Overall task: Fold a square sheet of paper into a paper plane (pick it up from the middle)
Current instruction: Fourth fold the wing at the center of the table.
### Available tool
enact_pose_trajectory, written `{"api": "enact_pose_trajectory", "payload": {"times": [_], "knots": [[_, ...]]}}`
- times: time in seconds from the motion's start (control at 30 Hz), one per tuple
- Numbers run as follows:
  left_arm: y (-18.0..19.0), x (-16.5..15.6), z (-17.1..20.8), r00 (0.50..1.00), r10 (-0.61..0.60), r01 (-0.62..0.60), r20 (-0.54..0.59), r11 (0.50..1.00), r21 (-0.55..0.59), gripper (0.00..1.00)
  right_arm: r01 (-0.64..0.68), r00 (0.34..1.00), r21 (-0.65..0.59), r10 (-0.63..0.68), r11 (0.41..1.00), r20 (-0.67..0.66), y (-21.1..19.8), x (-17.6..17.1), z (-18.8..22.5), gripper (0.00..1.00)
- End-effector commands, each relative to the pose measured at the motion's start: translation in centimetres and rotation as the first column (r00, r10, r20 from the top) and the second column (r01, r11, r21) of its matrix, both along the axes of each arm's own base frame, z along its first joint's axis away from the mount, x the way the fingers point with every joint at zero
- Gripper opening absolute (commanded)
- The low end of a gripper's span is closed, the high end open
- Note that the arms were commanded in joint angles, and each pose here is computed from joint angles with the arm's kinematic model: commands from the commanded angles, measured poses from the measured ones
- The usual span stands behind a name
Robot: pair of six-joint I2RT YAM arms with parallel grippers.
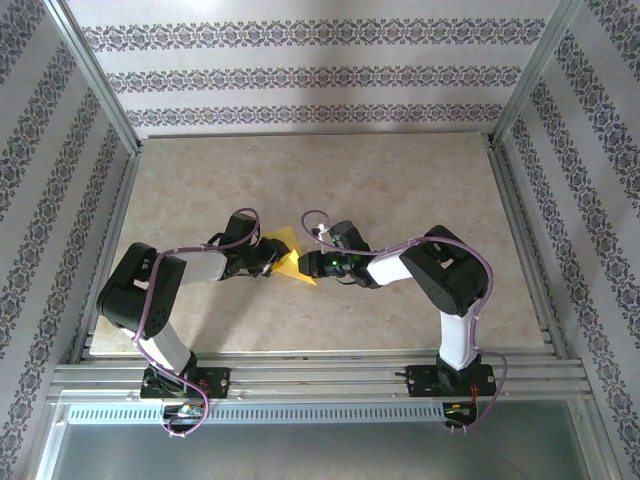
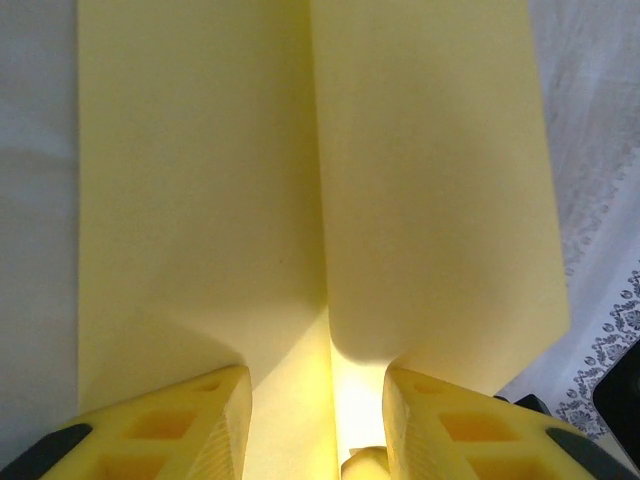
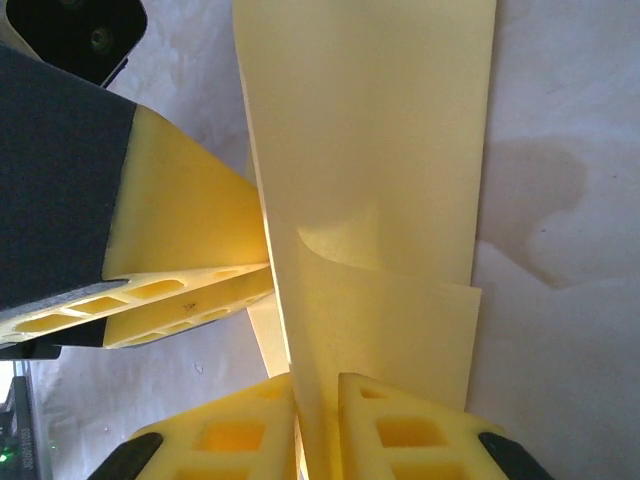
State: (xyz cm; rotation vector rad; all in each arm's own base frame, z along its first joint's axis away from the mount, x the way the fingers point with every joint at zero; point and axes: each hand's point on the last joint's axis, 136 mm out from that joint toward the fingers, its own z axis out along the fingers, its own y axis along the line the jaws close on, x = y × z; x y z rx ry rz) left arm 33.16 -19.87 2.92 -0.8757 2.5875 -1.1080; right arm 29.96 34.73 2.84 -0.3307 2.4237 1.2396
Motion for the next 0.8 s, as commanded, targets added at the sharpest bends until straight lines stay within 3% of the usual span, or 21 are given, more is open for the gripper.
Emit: {"api": "enact_pose_trajectory", "payload": {"times": [0.0, 0.27, 0.53, 0.77], "knots": [[0.4, -1.3, -1.7, 0.998, -0.025, 0.031, -0.065, 0.996, 0.084, 0.42, 0.008, 1.000, 0.007, -0.008, 1.000, -0.009, 0.0, 0.5, -0.3, 0.19], [0.8, -2.2, -3.2, 0.992, -0.017, 0.032, -0.126, 0.992, 0.119, 0.45, 0.001, 1.000, 0.015, -0.001, 1.000, -0.009, 0.0, 0.4, 0.1, 0.23], [1.8, -3.3, -4.8, 0.979, 0.002, 0.037, -0.206, 0.982, 0.187, 0.46, 0.008, 1.000, 0.022, -0.008, 1.000, -0.015, -1.6, 0.3, 1.4, 0.33], [2.6, -4.1, -5.7, 0.962, 0.027, 0.044, -0.273, 0.967, 0.252, 0.46, -0.007, 0.999, -0.041, 0.009, 0.999, 0.053, -2.8, -0.2, 1.6, 0.37]]}}
